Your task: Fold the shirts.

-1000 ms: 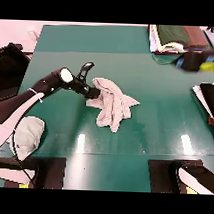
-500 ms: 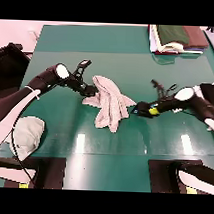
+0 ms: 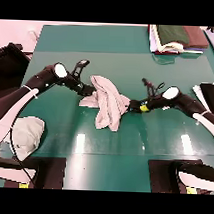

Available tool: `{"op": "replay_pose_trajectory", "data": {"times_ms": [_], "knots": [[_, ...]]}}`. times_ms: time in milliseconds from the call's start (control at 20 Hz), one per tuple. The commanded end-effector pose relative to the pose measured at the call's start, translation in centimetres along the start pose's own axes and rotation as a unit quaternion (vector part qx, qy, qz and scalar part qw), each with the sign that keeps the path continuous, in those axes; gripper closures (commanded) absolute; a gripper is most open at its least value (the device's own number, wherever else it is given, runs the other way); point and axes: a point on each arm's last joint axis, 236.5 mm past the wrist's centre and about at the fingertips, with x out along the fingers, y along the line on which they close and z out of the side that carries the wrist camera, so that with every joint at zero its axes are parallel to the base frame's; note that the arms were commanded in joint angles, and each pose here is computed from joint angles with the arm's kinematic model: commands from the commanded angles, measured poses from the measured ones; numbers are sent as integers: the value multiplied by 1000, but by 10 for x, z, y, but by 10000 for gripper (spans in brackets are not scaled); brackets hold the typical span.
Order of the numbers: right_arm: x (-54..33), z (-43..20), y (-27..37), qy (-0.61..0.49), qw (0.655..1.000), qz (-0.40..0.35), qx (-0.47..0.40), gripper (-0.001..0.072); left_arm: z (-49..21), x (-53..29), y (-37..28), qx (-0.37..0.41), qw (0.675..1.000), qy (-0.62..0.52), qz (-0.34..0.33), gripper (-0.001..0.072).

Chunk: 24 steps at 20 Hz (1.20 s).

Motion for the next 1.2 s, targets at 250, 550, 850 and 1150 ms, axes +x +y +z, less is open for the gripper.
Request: {"op": "replay_pose_trajectory", "data": {"times_ms": [250, 550, 850, 1150], "knots": [[-202, 84, 11, -210, 966, -101, -110, 701, 65, -131, 58, -34, 985, -157, 57, 684], [-367, 74, 87, -385, 898, -117, -175, 701, 104, -345, -10, 72, 916, -378, 115, 684], [-468, 36, 134, -484, 836, -154, -208, 701, 65, -524, -102, 152, 806, -556, 136, 684], [-531, 19, 167, -545, 785, -188, -226, 702, 37, -601, -153, 189, 745, -628, 125, 685]]}}
